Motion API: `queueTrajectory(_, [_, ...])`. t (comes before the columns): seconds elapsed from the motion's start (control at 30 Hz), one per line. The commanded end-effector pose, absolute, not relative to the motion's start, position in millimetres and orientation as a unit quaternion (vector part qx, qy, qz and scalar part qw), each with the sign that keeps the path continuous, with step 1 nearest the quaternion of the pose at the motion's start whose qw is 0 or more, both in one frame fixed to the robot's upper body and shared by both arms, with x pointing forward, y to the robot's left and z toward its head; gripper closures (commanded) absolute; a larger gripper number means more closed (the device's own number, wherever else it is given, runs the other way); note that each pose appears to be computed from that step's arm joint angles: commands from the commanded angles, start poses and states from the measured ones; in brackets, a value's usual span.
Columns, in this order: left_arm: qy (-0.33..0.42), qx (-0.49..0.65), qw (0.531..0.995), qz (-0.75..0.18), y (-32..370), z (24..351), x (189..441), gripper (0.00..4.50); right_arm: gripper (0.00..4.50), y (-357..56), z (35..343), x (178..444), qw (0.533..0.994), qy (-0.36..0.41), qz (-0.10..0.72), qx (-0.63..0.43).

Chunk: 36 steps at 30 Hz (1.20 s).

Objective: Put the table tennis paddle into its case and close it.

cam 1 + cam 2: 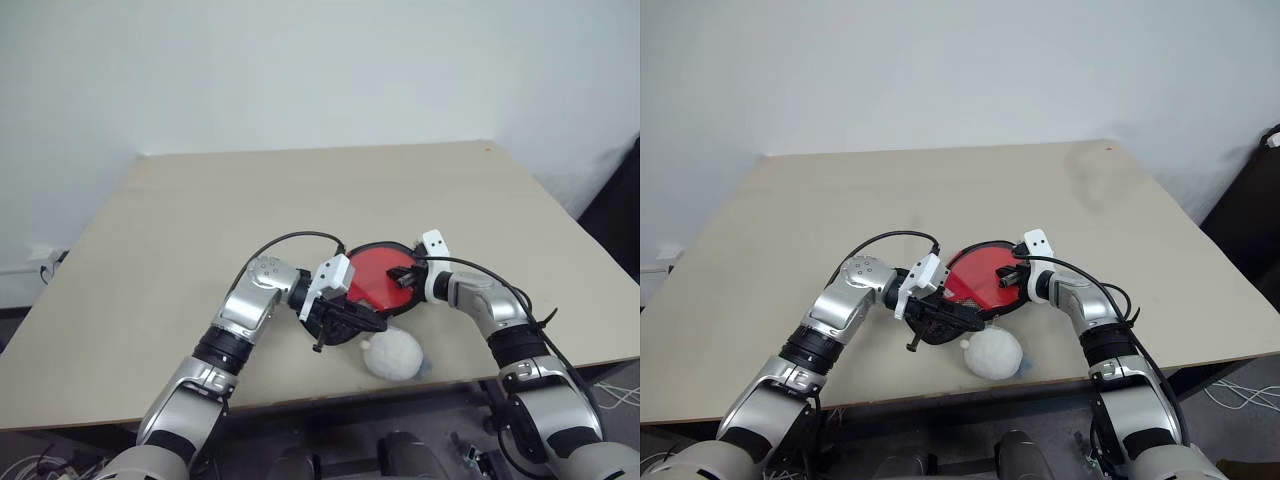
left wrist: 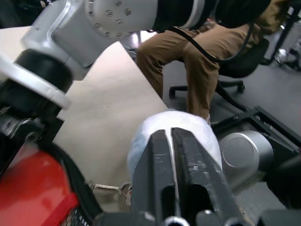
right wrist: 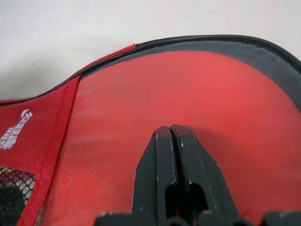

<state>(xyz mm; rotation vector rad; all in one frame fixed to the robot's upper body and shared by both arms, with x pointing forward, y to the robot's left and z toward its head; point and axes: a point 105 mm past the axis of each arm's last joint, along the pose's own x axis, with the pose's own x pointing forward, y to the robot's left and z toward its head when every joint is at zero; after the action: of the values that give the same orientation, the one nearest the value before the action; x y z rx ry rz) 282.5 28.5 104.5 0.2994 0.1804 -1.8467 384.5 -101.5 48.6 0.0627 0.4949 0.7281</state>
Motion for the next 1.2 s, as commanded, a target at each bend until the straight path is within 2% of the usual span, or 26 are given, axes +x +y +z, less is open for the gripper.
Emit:
queueTrajectory(0.03, [0.055, 0.151, 0.573, -0.804, 21.4, 114.2, 282.7, 3.25, 4.5, -101.6, 56.0, 390.4, 0.908, 0.228, 0.35, 0.024])
queueTrajectory(0.1, [0.056, 0.159, 0.564, -0.809, 19.7, 113.3, 281.0, 2.73, 4.5, -101.4, 55.6, 390.8, 0.909, 0.228, 0.349, 0.023])
queueTrajectory(0.4, [0.076, 0.214, 0.523, -0.821, 19.2, 96.1, 275.4, 2.73, 4.5, -98.9, 53.6, 390.6, 0.908, 0.231, 0.349, 0.026])
queueTrajectory(0.57, [0.081, 0.197, 0.528, -0.822, 15.7, 99.2, 278.5, 2.73, 4.5, -97.3, 52.6, 389.9, 0.907, 0.232, 0.351, 0.026])
queueTrajectory(0.67, [0.074, 0.196, 0.531, -0.821, 14.5, 102.2, 280.2, 2.27, 4.5, -96.6, 51.3, 389.2, 0.906, 0.234, 0.352, 0.026])
queueTrajectory(0.97, [0.064, 0.188, 0.537, -0.82, 12.7, 106.8, 281.2, 0.01, 4.5, -92.9, 48.5, 387.2, 0.903, 0.238, 0.356, 0.022])
queueTrajectory(1.07, [0.051, 0.21, 0.545, -0.81, 10.8, 104.7, 285.1, 0.01, 4.5, -92.4, 47.9, 387.1, 0.903, 0.239, 0.357, 0.022])
queueTrajectory(1.2, [0.061, 0.246, 0.523, -0.814, 13.2, 92.3, 281.5, 0.01, 4.5, -91.5, 46.7, 386.7, 0.902, 0.24, 0.357, 0.023])
